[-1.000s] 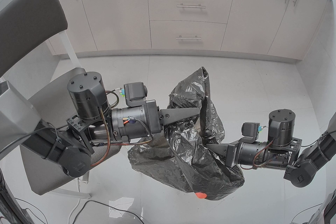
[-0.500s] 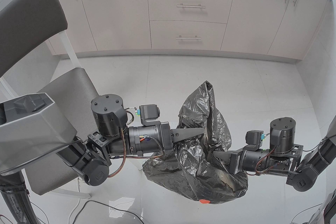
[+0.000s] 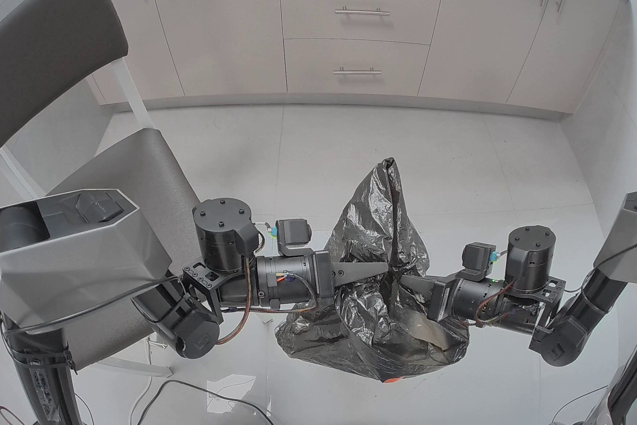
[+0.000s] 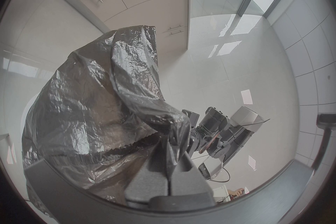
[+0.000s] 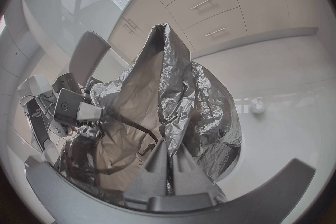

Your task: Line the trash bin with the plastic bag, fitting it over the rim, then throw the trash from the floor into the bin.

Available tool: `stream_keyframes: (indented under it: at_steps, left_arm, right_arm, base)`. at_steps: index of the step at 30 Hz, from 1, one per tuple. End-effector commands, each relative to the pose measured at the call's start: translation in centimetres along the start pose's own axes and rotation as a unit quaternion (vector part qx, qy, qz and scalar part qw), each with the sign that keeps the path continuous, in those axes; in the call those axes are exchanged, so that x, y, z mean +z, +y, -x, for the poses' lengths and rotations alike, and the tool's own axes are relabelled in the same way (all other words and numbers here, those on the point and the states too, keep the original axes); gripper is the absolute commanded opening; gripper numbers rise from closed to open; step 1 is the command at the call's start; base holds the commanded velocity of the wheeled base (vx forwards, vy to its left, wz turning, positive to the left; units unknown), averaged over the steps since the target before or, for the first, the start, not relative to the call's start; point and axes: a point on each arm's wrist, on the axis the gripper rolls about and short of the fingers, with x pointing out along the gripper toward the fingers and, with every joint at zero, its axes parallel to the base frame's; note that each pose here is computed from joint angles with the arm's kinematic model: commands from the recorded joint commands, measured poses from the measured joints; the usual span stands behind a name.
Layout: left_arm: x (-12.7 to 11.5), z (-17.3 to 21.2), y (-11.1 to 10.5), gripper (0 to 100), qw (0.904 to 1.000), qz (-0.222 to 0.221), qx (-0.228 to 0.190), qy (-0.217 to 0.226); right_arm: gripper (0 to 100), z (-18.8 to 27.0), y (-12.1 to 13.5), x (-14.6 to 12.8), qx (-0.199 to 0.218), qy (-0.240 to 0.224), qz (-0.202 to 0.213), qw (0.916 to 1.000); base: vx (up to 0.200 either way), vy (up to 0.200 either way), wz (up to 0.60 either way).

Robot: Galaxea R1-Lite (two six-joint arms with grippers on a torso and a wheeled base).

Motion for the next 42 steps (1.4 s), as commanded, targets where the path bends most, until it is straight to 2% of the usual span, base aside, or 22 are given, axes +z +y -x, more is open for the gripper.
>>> stream_keyframes:
  at_steps: [1, 8, 15, 19, 27, 30, 31, 33, 36, 42]
  left_arm:
    - [-0.3, -0.1, 0.9, 0, 0.9999, 0.008, 0.009, 0.001]
    - [-0.7, 0.2, 2.4, 0, 0.9995, 0.022, 0.024, 0.003]
    - [-1.0, 0.1, 3.4, 0, 0.9992, 0.025, 0.03, 0.001]
    - [-1.0, 0.2, 3.8, 0, 0.999, 0.028, 0.034, -0.001]
    - [-1.8, 0.5, 4.4, 0, 0.998, 0.039, 0.049, 0.003]
    - [-1.8, 0.4, 4.5, 0, 0.9979, 0.02, 0.061, -0.007]
    - [-1.8, 0.4, 4.6, 0, 0.9972, -0.008, 0.074, -0.015]
    - [-1.8, 0.3, 4.5, 0, 0.9962, -0.026, 0.081, -0.021]
    - [-1.7, -0.3, 4.4, 0, 0.9897, -0.069, 0.115, -0.05]
    - [-1.9, -1.6, 3.9, 0, 0.9763, -0.116, 0.161, -0.087]
  right_arm:
    - [0, -2.6, -1.4, -2.6, -0.008, 0.016, -0.001, 0.9998]
    - [0, -3.4, -2.4, -4.4, -0.028, 0.038, -0.006, 0.9989]
    - [0, -3.9, -3.9, -4.5, -0.036, 0.01, -0.007, 0.9993]
    - [0, -4.0, -4.2, -4.7, -0.046, 0.01, -0.009, 0.9989]
    - [0, -3.9, -6.3, -3.8, -0.082, -0.015, -0.017, 0.9964]
    - [0, -4.0, -6.6, -3.5, -0.085, -0.023, -0.017, 0.996]
    - [0, -4.0, -6.7, -3.4, -0.085, -0.025, -0.017, 0.9959]
    - [0, -4.1, -6.7, -3.4, -0.085, -0.027, -0.016, 0.9959]
    - [0, -4.2, -6.7, -3.3, -0.087, -0.03, -0.016, 0.9956]
    - [0, -4.7, -7.2, -3.6, -0.116, -0.046, -0.015, 0.992]
  base:
    - [0.0, 0.0, 0.0]
    - [0.0, 0.0, 0.0]
    - [0.0, 0.0, 0.0]
    - [0.0, 0.0, 0.0]
    - [0.0, 0.0, 0.0]
    - [0.0, 0.0, 0.0]
    - [0.0, 0.0, 0.0]
    - [0.0, 0.0, 0.0]
    - [0.0, 0.0, 0.0]
    - [0.0, 0.0, 0.0]
